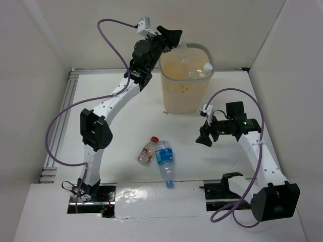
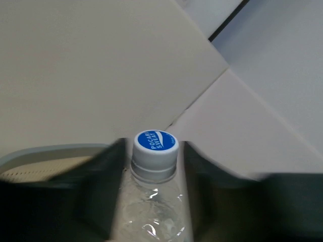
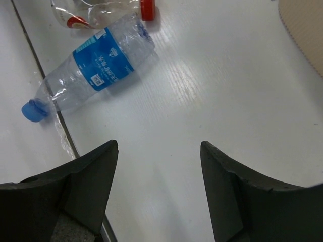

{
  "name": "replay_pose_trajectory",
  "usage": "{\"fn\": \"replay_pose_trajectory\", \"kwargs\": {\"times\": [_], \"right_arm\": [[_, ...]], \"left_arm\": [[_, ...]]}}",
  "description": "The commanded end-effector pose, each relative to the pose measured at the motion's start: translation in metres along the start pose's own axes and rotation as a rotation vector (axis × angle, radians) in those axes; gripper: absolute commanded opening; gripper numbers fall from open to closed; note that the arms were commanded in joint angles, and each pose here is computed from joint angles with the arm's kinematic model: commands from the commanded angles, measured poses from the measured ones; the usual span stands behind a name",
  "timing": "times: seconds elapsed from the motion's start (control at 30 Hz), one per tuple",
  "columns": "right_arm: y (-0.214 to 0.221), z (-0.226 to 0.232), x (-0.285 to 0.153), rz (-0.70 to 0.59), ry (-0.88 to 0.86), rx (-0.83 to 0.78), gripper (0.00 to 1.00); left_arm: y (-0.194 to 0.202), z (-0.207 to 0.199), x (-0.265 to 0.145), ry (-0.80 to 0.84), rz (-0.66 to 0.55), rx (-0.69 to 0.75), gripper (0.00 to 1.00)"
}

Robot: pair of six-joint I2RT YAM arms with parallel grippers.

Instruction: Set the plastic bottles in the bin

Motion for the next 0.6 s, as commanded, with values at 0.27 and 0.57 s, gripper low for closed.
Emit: {"fn": "replay_pose_trajectory", "kwargs": {"times": [0.27, 0.57], "right_arm": [[-0.01, 0.028, 0.033, 0.078, -0.234, -0.41, 0.92], [-0.003, 0.059, 0.077, 0.051, -0.439, -1.086, 1.0]], "left_arm": [[-0.039, -0.028, -0.014, -0.011, 0.011, 0.373, 1.0], [-0.035, -0.035, -0.171, -0.138, 0.436, 0.579, 1.0]]}}
Point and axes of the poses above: each gripper's point midway between its finger pads, its own x axis out along the fingers, its own z axis along the line the jaws close on, y = z × x, the point moved 6 cm from there along -x, back along the fingers, and after that the axes turned 10 degrees about x, right-handed, at the moved point
